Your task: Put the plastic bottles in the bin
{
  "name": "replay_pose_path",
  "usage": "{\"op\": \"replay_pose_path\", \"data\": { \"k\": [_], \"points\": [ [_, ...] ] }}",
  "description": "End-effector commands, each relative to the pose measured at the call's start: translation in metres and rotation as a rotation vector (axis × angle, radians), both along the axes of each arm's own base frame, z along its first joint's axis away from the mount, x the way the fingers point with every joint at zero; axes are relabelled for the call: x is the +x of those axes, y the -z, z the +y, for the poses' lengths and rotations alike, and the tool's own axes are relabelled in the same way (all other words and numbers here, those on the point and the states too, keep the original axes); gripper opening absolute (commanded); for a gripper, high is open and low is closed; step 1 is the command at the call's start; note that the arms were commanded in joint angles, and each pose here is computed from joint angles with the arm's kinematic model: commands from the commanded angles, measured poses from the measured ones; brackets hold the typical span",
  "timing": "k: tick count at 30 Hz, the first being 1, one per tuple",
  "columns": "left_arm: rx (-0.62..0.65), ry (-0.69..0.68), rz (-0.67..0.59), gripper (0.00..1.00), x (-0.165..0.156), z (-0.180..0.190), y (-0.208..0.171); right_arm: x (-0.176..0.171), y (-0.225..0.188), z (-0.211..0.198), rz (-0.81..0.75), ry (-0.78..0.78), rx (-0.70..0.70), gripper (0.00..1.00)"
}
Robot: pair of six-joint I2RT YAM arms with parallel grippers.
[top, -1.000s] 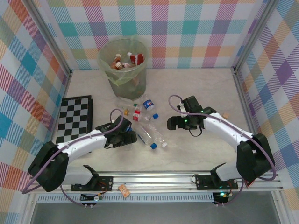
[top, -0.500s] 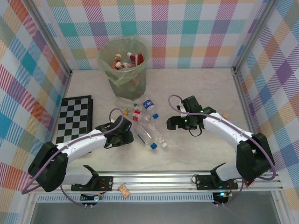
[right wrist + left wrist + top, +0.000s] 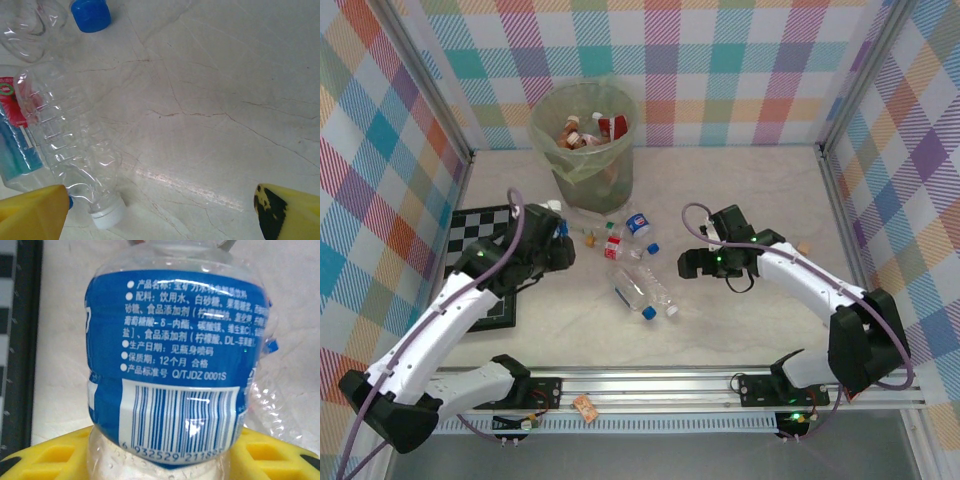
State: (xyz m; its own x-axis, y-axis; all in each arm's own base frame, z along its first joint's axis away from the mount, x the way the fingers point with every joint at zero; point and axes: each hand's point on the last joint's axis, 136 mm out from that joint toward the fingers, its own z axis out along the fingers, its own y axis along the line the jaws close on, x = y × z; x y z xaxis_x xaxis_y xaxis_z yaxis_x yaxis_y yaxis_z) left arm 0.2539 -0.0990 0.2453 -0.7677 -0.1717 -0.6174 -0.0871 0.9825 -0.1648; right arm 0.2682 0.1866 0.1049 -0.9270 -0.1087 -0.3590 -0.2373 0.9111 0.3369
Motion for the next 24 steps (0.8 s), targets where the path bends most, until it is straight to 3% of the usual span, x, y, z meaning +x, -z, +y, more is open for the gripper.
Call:
{"op": "replay_pose_path", "data": {
  "k": [1,9,16,24],
  "points": [
    [0.061,0.069,-0.028,0.46,0.007,0.006,-0.028,0.001,-0.012,-0.002,-0.031,0.019,0.019,0.95],
    [-0.105,0.173,-0.192,0.4,0.085,-0.021,-0.108,-0.007,-0.017,-0.002,-0.028,0.038,0.059,0.95],
    [-0.191,0.139,-0.374,0.34,0.164,-0.024,-0.174,-0.014,-0.017,-0.007,-0.028,0.059,0.064,0.95],
    [-0.261,0.065,-0.432,0.33,0.247,-0.015,-0.191,-0.023,-0.017,-0.012,-0.02,0.06,0.061,0.95]
  ]
}}
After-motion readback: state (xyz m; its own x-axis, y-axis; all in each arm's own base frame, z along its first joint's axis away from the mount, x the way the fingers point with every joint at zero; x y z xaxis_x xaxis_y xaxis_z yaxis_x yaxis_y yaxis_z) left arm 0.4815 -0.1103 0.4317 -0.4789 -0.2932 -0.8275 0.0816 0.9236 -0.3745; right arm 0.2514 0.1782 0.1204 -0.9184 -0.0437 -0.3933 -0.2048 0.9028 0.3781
